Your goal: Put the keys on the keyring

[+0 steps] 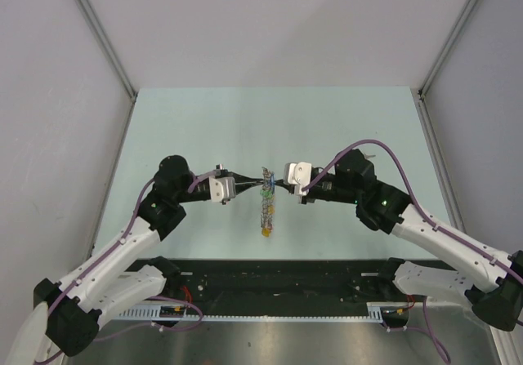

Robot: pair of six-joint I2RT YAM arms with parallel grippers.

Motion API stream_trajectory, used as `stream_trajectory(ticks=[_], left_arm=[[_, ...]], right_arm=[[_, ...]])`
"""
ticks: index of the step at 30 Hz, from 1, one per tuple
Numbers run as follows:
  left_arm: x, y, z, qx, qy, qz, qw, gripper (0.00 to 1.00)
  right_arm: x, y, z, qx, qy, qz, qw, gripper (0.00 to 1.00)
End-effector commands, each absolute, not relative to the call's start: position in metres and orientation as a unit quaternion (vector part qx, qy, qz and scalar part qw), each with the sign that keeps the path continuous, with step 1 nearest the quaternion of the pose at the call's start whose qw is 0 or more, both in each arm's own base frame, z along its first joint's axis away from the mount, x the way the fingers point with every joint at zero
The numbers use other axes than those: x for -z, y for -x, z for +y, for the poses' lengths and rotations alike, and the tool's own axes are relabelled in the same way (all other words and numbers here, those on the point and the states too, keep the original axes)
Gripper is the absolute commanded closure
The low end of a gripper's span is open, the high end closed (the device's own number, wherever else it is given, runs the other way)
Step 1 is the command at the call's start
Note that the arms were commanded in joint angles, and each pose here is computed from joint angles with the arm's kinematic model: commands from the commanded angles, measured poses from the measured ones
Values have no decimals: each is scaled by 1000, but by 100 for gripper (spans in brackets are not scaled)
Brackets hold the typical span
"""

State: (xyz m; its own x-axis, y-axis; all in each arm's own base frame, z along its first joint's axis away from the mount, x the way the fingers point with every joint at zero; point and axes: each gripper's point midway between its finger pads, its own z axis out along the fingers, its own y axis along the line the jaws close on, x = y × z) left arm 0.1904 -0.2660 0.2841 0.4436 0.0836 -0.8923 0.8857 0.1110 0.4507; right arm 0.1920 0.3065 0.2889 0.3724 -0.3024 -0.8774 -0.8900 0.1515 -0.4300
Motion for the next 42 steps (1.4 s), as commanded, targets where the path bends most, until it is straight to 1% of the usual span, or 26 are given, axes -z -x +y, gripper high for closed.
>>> stream_trajectory(ticks=[1, 22, 42], left_arm=[[-300, -190, -268, 317, -583, 389, 639, 100], [-298, -190, -270, 317, -584, 396, 634, 100], [-301, -189, -270, 317, -583, 393, 636, 100]], right_arm=[[-322, -196, 310, -237, 590, 473, 610, 100], [-330, -188, 317, -234, 600, 455, 615, 100], [-318, -191, 321, -224, 611, 468, 598, 100]])
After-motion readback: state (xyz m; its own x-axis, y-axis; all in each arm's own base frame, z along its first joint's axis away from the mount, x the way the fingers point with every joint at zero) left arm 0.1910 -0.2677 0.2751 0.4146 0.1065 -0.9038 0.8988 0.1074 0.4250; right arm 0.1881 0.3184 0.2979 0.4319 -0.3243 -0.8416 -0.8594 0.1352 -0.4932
